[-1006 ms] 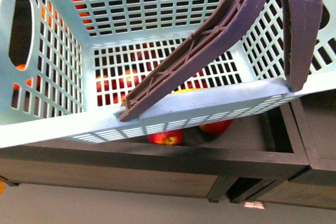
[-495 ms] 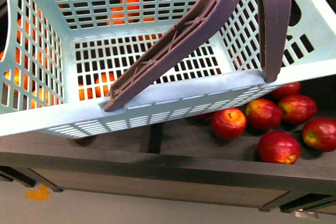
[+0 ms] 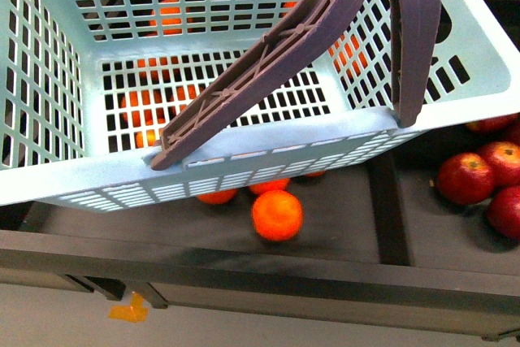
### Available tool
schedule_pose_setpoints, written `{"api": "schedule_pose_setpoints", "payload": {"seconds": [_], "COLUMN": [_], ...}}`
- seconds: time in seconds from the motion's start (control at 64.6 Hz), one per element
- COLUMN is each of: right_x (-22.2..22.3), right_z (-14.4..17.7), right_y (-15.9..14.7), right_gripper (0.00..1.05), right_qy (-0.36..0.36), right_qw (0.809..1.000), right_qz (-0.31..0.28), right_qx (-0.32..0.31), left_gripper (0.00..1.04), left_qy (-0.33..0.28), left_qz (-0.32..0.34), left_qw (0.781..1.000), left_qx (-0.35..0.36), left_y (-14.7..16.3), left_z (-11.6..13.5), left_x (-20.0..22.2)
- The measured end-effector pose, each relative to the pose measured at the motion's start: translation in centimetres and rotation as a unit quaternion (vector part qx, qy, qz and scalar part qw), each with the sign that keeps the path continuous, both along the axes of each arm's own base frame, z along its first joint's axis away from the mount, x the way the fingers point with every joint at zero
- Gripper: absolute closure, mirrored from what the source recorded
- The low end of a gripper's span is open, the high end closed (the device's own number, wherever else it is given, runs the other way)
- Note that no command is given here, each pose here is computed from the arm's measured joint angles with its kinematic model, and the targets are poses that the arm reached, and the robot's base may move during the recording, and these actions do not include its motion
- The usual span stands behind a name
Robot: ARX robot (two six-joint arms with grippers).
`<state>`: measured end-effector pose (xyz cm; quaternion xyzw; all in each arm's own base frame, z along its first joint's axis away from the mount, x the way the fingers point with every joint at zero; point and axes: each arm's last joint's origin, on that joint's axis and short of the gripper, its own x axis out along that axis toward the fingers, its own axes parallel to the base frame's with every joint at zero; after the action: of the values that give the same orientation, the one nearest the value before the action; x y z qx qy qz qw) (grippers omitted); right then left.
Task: Pick mango and avocado into basket
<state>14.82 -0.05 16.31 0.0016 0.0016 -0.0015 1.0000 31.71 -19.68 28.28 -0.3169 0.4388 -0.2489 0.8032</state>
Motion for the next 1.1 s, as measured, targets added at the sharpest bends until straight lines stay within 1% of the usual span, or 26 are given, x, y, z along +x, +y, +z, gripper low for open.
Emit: {"api": "schedule_pose_setpoints", "payload": {"seconds": [1.099], "right_x": [-0.01], "right_z": [0.01], "right_y": [0.02], "right_gripper": [0.09], "right_qy": [0.000], "right_qw": [1.000], "right_qz": [0.001], "right_qx": [0.000], "left_gripper": [0.91], "left_qy": [0.001], "left_qz": [-0.002], "left_qw": [1.000], "left_qx": [-0.001], "left_y": [0.02], "left_z": [0.00], "left_x": [0.01]}}
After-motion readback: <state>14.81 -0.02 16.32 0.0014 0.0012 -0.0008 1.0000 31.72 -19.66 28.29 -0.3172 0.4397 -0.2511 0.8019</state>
